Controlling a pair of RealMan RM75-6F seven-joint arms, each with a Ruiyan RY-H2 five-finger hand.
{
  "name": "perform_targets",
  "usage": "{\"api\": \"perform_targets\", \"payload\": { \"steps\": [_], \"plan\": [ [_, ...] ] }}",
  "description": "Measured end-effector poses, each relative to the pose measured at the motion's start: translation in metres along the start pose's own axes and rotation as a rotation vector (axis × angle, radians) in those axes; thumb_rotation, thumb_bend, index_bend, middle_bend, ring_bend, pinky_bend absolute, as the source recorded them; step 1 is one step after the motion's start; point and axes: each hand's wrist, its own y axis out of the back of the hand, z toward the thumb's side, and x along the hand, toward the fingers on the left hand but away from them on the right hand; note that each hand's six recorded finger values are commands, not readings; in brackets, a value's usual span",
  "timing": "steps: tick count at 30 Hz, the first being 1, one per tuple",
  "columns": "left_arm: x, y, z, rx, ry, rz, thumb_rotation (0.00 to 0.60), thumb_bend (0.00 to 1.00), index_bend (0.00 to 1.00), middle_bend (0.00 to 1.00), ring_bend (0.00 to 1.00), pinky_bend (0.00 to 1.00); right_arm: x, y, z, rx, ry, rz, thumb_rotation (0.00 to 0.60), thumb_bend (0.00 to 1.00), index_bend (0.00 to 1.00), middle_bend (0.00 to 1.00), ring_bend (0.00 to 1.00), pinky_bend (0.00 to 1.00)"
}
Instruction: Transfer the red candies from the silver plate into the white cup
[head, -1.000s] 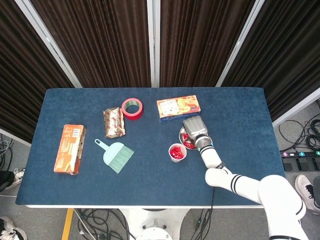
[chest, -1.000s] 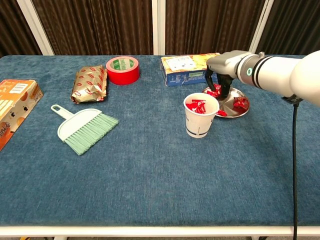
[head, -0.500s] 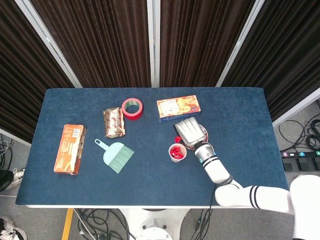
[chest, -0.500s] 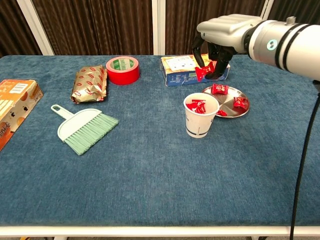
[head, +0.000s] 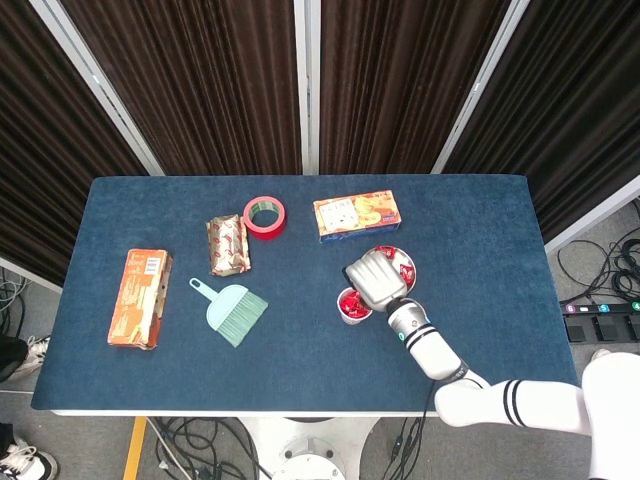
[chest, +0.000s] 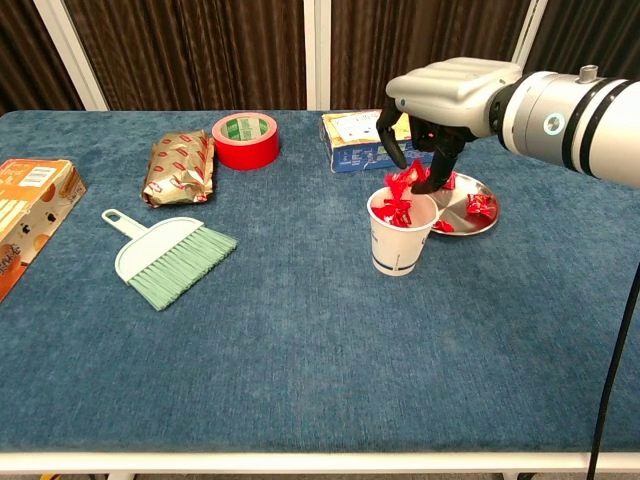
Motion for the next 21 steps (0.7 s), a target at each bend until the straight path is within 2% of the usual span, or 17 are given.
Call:
{"api": "perform_targets", "payload": {
  "steps": [4,12,18,21],
  "plan": [
    [0.000,0.000,-0.002,-0.002,0.004,0.001,0.599,0.10,0.15,0.16,0.06,0.19,-0.003,-0.002,0.000,0.000,0.004,0.007,0.600,0.04,0.50,1.00,1.00,1.00],
    [0.001,0.002,-0.002,-0.002,0.002,0.006,0.600,0.10,0.15,0.16,0.06,0.19,-0.003,0.009,-0.006,-0.015,-0.015,-0.027,0.600,0.04,0.49,1.00,1.00,1.00],
    [0.002,0.001,0.000,-0.001,-0.009,0.004,0.600,0.10,0.15,0.16,0.06,0.19,0.006,0.025,-0.031,-0.022,-0.076,-0.089,0.600,0.06,0.49,1.00,1.00,1.00],
    [0.004,0.000,0.002,0.000,-0.014,0.003,0.600,0.10,0.15,0.16,0.06,0.19,0.011,0.026,-0.044,-0.008,-0.103,-0.118,0.600,0.08,0.53,1.00,1.00,1.00]
  ]
}}
